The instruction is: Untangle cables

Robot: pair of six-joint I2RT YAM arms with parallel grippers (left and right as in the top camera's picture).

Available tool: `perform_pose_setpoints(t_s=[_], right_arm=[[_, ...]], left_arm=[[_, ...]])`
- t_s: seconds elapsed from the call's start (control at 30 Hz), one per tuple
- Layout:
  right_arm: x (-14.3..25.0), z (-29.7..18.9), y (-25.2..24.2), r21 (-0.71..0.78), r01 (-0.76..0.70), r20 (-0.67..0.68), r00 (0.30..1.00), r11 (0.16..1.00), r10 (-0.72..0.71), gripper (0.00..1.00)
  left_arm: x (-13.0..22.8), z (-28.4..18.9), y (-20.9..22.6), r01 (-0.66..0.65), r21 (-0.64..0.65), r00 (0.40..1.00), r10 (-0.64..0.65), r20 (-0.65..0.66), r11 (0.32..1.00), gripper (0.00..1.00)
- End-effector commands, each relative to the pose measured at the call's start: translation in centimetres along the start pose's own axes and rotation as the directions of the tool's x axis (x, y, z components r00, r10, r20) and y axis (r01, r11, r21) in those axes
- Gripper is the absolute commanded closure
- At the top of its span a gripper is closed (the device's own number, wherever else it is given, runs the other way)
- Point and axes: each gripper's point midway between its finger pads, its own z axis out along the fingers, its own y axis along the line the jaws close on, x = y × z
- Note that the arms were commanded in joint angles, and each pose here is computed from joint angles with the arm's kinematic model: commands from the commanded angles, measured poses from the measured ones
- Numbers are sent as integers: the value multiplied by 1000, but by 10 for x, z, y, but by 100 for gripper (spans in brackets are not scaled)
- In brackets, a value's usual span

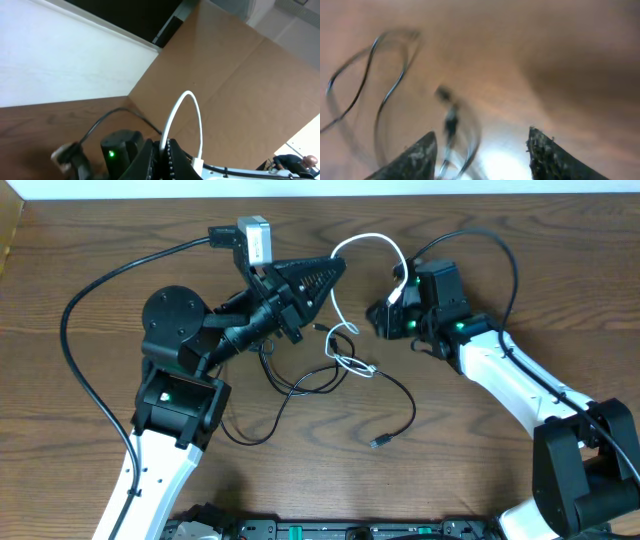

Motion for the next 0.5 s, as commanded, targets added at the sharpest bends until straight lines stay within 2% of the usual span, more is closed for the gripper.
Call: perform_pose_setpoints(t_s=[0.0,0.17,0.47], right_arm=[[35,-6,29,-140,28,-143,988,990,-48,37],[74,-9,33,-150,125,-273,948,981,-163,31],[98,-4,58,-227,347,-286,869,910,-403,28]], left_arm=[[-8,-4,-6,-12,14,1000,12,13,1000,92],[-9,-4,-6,-18,11,1000,17,20,1000,92],[-15,-4,-10,-41,27,998,40,41,999,93]])
